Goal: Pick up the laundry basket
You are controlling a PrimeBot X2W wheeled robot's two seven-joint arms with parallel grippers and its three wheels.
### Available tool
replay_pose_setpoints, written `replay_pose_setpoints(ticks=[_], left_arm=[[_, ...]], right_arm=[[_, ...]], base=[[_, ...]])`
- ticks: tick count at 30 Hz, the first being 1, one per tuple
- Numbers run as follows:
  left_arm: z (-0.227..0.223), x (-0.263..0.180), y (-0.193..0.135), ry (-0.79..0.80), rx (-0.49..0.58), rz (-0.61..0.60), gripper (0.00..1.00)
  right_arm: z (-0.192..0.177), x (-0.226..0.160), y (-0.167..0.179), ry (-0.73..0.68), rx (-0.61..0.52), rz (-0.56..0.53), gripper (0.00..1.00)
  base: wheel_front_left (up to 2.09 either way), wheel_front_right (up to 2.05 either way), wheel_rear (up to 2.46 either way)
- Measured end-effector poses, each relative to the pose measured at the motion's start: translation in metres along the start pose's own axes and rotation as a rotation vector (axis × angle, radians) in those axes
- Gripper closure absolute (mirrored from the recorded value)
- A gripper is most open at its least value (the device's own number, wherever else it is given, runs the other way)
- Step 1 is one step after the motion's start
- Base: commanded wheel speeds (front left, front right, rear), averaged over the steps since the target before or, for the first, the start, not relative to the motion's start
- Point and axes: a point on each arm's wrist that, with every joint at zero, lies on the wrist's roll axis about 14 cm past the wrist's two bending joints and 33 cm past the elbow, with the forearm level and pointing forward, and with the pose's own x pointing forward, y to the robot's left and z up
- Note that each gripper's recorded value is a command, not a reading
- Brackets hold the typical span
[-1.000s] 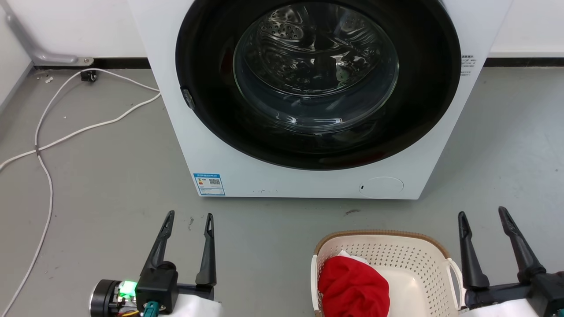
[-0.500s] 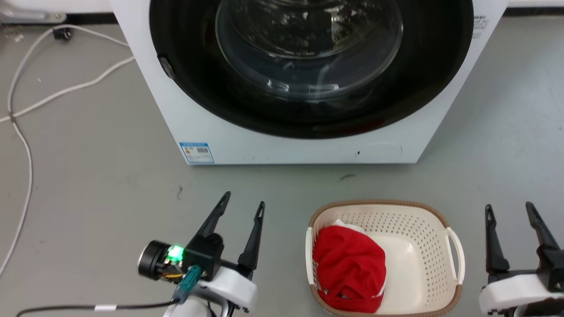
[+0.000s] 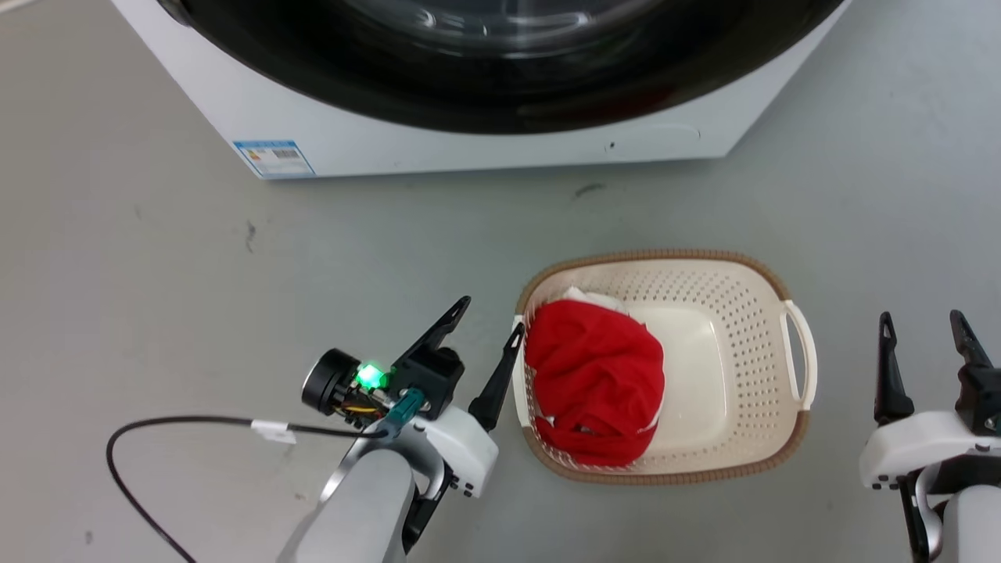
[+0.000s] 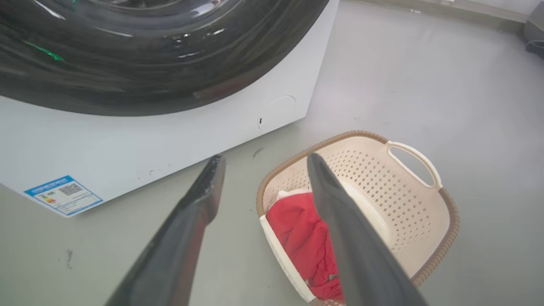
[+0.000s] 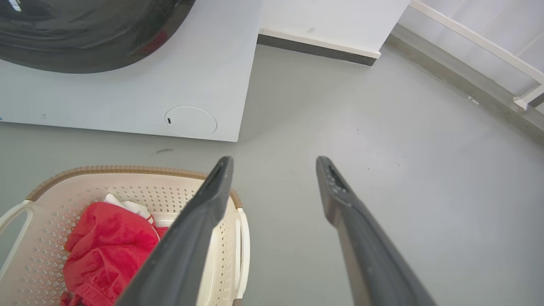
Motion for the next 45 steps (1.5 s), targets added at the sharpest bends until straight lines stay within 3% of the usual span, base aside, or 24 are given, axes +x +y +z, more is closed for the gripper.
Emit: replay_pose_setpoints(ticks=[12,25,35,45], left_arm=[[-0.104,0.044,-0.016,0.286,0.004,-0.170,0.00],[-0.196,0.060,-0.010,0.523,-0.034,-0.217,0.00],[-0.230,0.062,-0.004,0.602,-0.053,-0.206,0.00],[-0.227,0.065,0.003,0.587,-0.038,-0.192,0.00]], right_arm=[[-0.064,0.039,0.005,0.194,-0.047,0.004,0.00],[-0.138,0.053,0.011,0.409,-0.092,0.021,0.00],[-0.170,0.057,0.024,0.503,-0.090,0.058,0.00],[-0.185,0.056,0.042,0.556,-0.078,0.106,0.00]], base=[[0.00,0.00,0.00],[0.00,0.00,0.00],[0.00,0.00,0.00],[0.00,0.00,0.00]])
